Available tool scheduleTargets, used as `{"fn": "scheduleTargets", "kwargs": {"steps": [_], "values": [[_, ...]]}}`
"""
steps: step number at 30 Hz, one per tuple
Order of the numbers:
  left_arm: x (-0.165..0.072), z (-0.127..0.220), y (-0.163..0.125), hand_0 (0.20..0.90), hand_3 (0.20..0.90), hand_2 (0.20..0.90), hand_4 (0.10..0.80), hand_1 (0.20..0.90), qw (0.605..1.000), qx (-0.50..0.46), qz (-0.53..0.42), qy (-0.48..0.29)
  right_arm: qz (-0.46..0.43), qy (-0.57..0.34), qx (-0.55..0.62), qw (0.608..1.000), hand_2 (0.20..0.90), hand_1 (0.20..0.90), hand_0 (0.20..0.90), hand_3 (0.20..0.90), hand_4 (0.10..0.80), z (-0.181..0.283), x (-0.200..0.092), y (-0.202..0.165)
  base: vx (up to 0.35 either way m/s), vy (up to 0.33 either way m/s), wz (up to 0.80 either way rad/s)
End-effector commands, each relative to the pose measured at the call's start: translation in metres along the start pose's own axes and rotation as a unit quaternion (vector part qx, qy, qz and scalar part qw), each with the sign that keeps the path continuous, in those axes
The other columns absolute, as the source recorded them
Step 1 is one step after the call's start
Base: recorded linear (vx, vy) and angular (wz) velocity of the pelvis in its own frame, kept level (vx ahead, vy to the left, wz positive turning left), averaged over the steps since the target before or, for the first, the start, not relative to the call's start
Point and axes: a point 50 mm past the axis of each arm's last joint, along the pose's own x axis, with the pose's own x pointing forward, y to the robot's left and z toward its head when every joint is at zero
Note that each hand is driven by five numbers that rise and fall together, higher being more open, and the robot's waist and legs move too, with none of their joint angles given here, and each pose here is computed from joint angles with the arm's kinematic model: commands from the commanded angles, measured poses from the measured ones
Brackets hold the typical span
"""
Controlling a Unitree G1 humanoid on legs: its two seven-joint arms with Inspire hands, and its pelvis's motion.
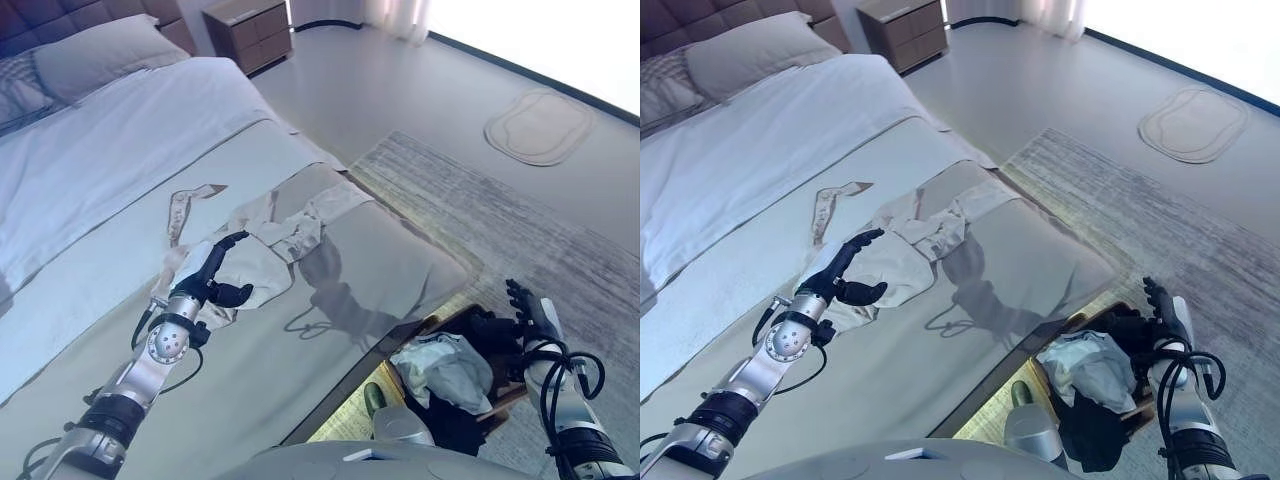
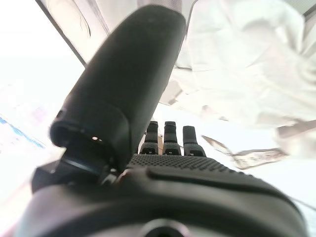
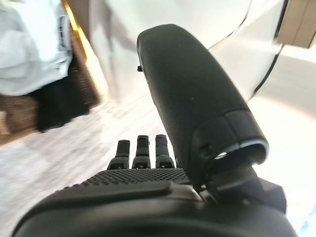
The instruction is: Pick up the clothes from the bed and place them into the basket
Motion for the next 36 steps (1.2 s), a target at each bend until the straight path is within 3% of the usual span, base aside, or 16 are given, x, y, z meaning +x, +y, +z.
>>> {"fn": "scheduleTargets", "kwargs": {"steps": [1,9,15,22,30,36], "values": [[0.011,0.024,0.029,0.900,0.900,0.900,0.800,0.900,0.995,0.006,0.072,-0.069,-0.098,-0.156,-0.019,0.983,0.900,0.900,0.900,0.900,0.800,0.080,0.019,-0.031,0.072,-0.013,0.29],[0.013,0.026,0.025,0.900,0.900,0.900,0.800,0.900,0.996,-0.001,0.039,-0.086,-0.154,-0.217,-0.069,0.962,0.900,0.900,0.900,0.900,0.800,0.148,0.038,-0.058,-0.011,-0.007,0.44],[0.007,0.014,0.017,0.900,0.900,0.900,0.800,0.900,0.997,-0.024,0.028,-0.062,-0.074,-0.211,-0.057,0.973,0.900,0.900,0.900,0.900,0.800,0.173,0.049,-0.043,-0.013,0.035,0.36],[0.008,0.021,0.019,0.900,0.900,0.900,0.800,0.900,0.995,-0.033,0.038,-0.085,-0.060,-0.265,-0.043,0.961,0.900,0.900,0.900,0.900,0.800,0.217,0.049,-0.040,-0.079,0.031,0.28],[0.009,0.038,0.030,0.900,0.900,0.900,0.800,0.900,0.988,-0.032,0.063,-0.138,-0.152,-0.307,-0.101,0.934,0.900,0.900,0.900,0.900,0.800,0.285,0.042,-0.078,-0.102,-0.016,0.31],[0.003,0.044,0.023,0.900,0.900,0.900,0.800,0.900,0.987,-0.033,0.056,-0.147,-0.209,-0.314,-0.116,0.919,0.900,0.900,0.900,0.900,0.800,0.314,0.035,-0.093,0.031,-0.013,0.35]]}}
